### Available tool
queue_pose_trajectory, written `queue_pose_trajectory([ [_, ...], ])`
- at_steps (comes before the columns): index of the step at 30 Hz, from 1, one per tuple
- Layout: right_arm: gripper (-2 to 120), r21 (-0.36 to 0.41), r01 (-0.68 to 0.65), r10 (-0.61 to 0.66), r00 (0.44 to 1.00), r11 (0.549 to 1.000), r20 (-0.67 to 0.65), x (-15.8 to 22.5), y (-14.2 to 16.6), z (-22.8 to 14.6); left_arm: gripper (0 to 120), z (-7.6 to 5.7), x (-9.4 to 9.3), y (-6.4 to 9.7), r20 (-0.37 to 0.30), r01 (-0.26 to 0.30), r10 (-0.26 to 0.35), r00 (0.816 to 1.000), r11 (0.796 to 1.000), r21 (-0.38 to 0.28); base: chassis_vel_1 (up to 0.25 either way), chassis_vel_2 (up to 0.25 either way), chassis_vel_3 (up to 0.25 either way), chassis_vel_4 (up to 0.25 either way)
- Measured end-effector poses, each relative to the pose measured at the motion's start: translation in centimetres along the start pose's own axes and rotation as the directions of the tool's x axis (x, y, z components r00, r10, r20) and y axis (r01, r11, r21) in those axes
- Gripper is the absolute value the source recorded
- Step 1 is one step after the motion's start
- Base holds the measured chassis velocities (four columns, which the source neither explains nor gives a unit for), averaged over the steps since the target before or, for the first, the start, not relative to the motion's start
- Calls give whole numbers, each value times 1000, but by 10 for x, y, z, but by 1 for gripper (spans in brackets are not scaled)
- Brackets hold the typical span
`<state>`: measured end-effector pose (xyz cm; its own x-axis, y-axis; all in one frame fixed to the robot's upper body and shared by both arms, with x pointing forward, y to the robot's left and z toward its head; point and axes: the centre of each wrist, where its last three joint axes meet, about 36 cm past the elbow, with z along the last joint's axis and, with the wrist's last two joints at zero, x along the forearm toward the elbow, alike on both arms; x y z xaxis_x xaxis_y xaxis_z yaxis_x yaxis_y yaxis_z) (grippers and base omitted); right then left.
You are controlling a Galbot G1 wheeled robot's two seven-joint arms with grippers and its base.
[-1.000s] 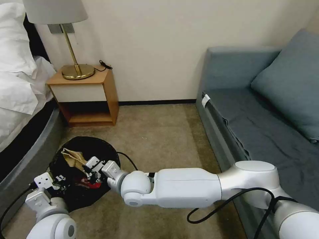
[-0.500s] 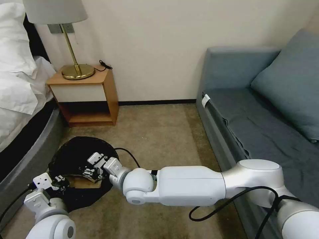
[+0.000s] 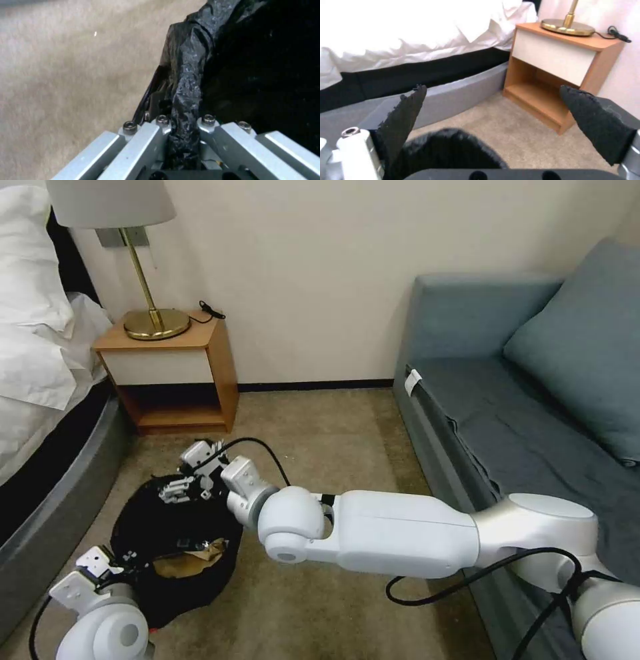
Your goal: Pick up the trash bin, then pick up the garbage on the floor and place it into the trash bin.
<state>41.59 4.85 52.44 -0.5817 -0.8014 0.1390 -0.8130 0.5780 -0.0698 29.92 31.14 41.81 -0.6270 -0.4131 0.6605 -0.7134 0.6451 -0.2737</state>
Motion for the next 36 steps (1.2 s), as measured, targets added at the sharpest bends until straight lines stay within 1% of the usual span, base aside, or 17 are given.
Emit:
queue_pose_trajectory([
  [1, 100, 0, 0, 0, 1000, 1000, 0, 0, 0, 0, 2, 0, 0, 0, 0, 0, 0, 1000, 1000, 0, 0, 0, 0, 0],
  [4, 100, -8, -14, 14, 1000, 1000, 0, 5, -4, 0, 2, 5, -14, 3, -43, 13, -12, 999, 1000, 11, 0, 0, 0, 0],
  [8, 100, -9, -21, 21, 1000, 1000, -1, 7, -7, 1, 2, 8, -20, 5, -51, 19, -18, 999, 1000, 11, 0, 0, 0, 0],
  [16, 100, -10, -21, 21, 1000, 1000, -1, 7, -6, 1, 2, 8, -20, 5, -47, 18, -18, 999, 1000, 8, 0, 0, 0, 0],
  [18, 100, -18, -41, 42, 999, 999, 1, 11, -13, 3, 2, 12, -20, 8, 0, -7, 7, 1000, 1000, -19, 0, 0, 0, 0],
  [19, 100, -21, -55, 55, 998, 998, 0, 13, -17, 4, 6, 14, -20, 10, 43, -26, 27, 999, 999, -37, 0, 0, 0, 0],
  [20, 100, -21, -55, 55, 998, 998, 0, 13, -17, 4, 6, 14, -20, 10, 43, -26, 27, 999, 999, -37, 0, 0, 0, 0],
  [21, 100, -23, -59, 59, 998, 998, 2, 15, -19, 4, 11, 15, -19, 12, 77, -31, 35, 996, 998, -53, 0, 0, 0, 0],
  [24, 100, -25, -69, 69, 998, 997, 1, 17, -23, 5, 24, 20, -18, 18, 182, -24, 47, 982, 992, -125, 0, 0, 0, 0],
  [25, 100, -25, -69, 69, 998, 997, 1, 17, -23, 5, 24, 20, -18, 18, 182, -24, 47, 982, 992, -125, 0, 0, 0, 0],
  [26, 100, -26, -73, 73, 997, 997, 2, 18, -24, 5, 29, 20, -16, 20, 207, -24, 55, 977, 989, -146, 0, 0, 0, 0],
  [28, 100, -29, -79, 79, 997, 996, 1, 19, -26, 7, 37, 21, -12, 22, 226, -29, 67, 972, 985, -168, 0, 0, 0, 0],
  [30, 100, -30, -82, 82, 997, 996, 1, 20, -27, 8, 45, 21, -12, 22, 230, -27, 67, 971, 985, -172, 0, 0, 0, 0],
  [31, 100, -30, -82, 82, 997, 996, 1, 20, -27, 8, 45, 21, -12, 22, 230, -27, 67, 971, 985, -172, 0, 0, 0, 0],
  [33, 100, -29, -85, 85, 996, 996, 1, 21, -27, 9, 55, 22, -9, 21, 236, -28, 69, 969, 984, -173, 0, 0, 0, 0],
  [35, 100, -30, -91, 91, 996, 995, 5, 22, -30, 7, 64, 21, -3, 21, 262, -43, 90, 961, 982, -182, 0, 0, 0, 0],
  [36, 100, -30, -91, 91, 996, 995, 5, 22, -30, 7, 64, 21, -3, 21, 262, -43, 90, 961, 982, -182, 0, 0, 0, 0],
])
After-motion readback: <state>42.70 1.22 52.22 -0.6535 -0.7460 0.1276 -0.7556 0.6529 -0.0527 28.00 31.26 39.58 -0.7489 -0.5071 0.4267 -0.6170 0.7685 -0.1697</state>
